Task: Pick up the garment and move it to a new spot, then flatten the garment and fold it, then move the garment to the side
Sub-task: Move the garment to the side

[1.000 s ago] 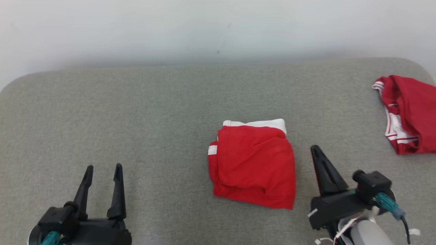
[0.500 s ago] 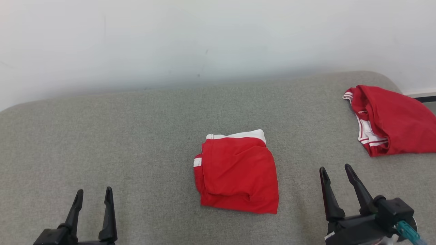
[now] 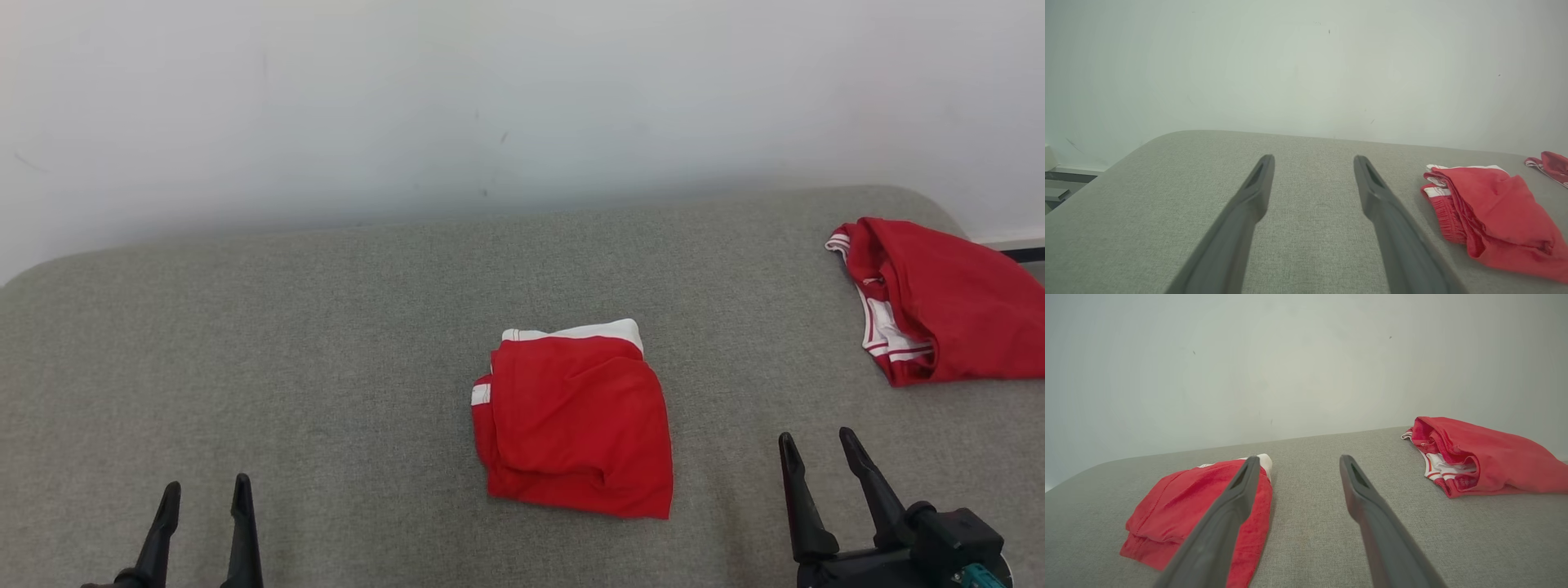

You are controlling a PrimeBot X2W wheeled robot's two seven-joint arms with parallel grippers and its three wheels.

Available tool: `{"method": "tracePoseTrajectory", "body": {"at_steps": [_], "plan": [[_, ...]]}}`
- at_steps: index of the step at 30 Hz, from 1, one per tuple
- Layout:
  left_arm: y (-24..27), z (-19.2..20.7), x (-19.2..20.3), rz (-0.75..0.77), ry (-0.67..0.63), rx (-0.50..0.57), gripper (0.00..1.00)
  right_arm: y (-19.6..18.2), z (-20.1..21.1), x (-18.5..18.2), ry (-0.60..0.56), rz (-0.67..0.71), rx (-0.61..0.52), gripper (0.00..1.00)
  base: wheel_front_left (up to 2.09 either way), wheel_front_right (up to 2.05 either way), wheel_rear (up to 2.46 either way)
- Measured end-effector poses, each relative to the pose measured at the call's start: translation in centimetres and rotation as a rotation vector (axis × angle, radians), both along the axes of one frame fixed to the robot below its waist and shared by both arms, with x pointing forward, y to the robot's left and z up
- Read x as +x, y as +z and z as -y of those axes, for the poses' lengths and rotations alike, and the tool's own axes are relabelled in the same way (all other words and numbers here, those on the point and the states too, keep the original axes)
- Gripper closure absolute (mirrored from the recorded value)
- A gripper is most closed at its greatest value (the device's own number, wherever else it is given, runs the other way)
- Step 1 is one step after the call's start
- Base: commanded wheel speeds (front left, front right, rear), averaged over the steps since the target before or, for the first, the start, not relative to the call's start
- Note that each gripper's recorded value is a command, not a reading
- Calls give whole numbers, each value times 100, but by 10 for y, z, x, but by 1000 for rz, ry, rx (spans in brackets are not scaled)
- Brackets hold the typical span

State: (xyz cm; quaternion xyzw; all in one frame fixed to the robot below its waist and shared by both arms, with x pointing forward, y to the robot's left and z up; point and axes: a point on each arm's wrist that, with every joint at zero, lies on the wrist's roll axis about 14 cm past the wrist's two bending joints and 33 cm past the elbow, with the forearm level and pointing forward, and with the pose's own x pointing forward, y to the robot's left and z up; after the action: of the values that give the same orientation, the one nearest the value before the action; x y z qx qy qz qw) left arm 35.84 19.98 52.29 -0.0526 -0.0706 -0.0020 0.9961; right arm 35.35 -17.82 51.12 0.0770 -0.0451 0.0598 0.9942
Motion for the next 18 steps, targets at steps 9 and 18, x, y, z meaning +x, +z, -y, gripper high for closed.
{"method": "tracePoseTrajectory", "body": {"at_steps": [9,18], "plan": [[9,-2,-3,27,-3,-5,0,4,-4,1,14,13,-12,0,0,0,0],[12,-1,-5,35,-23,1,0,2,-6,1,19,8,-11,0,0,0,0]]}}
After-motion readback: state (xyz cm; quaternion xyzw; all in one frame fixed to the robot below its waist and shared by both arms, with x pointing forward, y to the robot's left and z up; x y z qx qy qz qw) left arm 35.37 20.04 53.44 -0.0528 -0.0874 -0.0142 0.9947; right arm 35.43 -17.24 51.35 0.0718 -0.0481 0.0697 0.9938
